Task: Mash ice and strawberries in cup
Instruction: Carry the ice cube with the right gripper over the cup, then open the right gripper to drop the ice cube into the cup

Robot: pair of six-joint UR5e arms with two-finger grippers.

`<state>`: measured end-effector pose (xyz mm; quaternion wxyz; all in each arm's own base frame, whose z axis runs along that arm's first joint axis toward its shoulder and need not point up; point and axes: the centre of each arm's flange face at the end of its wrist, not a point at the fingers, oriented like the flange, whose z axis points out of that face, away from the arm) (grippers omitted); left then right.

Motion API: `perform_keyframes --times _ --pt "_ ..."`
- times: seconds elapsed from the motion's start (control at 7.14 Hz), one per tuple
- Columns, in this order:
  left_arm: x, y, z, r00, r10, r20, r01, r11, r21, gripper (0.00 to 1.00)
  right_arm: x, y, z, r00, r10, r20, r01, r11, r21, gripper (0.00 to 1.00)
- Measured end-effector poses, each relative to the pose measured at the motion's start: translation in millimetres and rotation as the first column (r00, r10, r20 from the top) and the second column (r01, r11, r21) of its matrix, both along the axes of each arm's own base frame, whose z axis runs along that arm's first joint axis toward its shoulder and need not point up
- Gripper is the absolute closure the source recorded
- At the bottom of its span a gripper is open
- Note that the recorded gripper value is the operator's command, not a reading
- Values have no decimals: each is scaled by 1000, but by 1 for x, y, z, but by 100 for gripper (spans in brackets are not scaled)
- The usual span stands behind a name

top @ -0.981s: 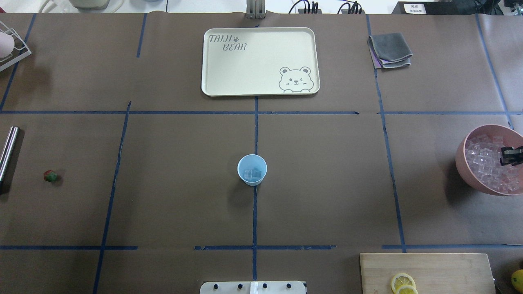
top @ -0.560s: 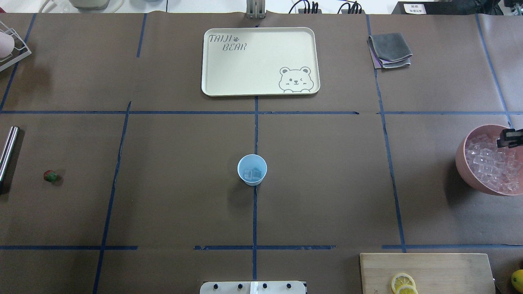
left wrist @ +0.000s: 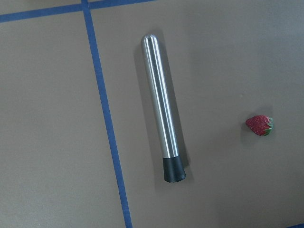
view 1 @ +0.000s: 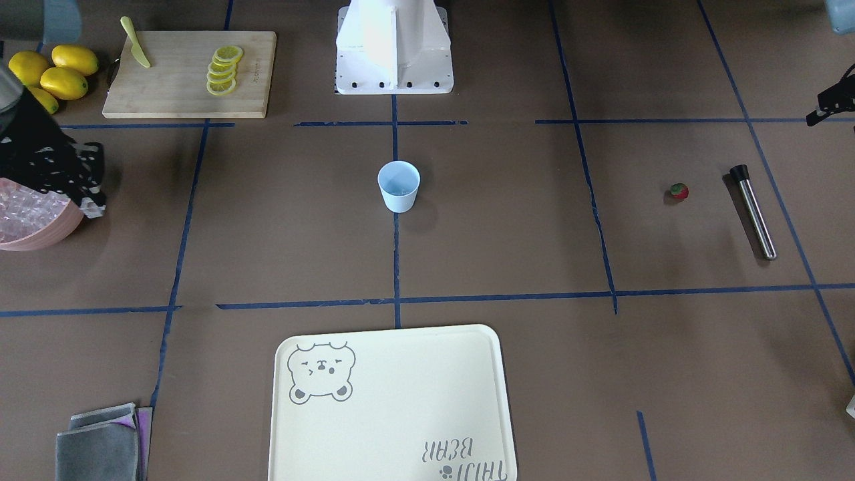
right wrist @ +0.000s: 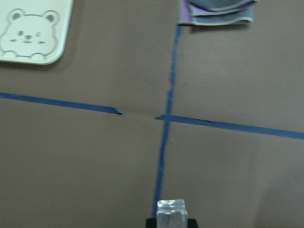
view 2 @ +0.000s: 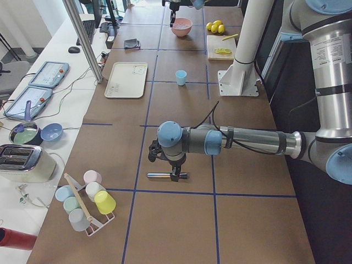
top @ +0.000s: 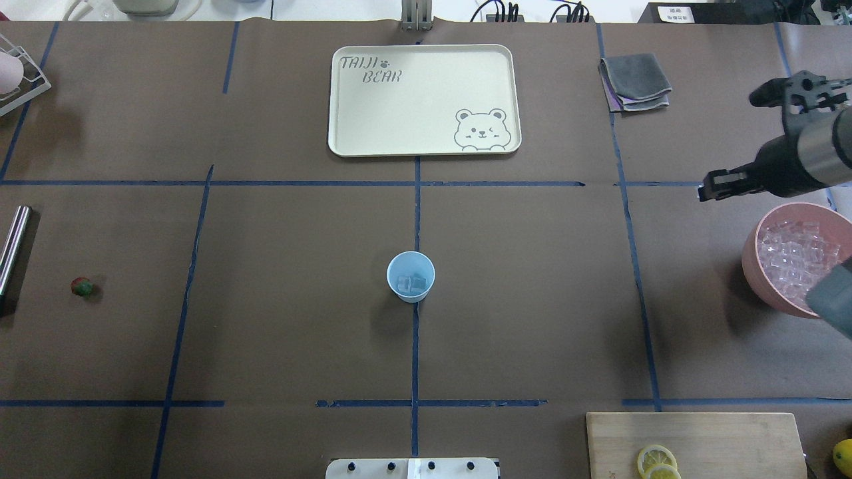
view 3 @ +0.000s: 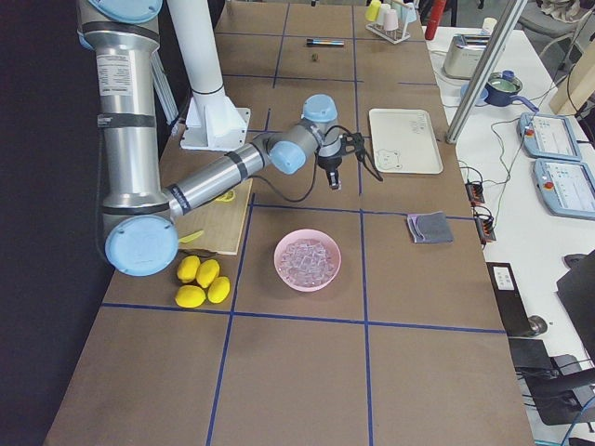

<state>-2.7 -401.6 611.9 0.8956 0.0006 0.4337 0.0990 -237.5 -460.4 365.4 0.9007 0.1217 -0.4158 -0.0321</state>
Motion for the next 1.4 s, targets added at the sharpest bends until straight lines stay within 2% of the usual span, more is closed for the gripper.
perform_keyframes --times 0.14,0.28,0.7,0.98,1.4 --pt "0 0 0 1000 0 0 0 1000 0 0 -48 -3 -53 999 -43 -18 43 999 6 98" --pt "0 0 0 1000 0 0 0 1000 0 0 -100 8 -102 997 -62 -53 62 998 -3 100" --pt "0 -1 0 1000 0 0 0 1000 0 0 -240 72 -191 995 -48 -82 45 998 -38 100" --pt "0 -1 2 1000 0 0 0 1000 -4 0 -305 96 -224 995 -23 -102 17 998 -57 100" --pt "0 -1 4 1000 0 1 0 1000 -8 0 -334 100 -241 994 6 -110 -14 997 -70 99"
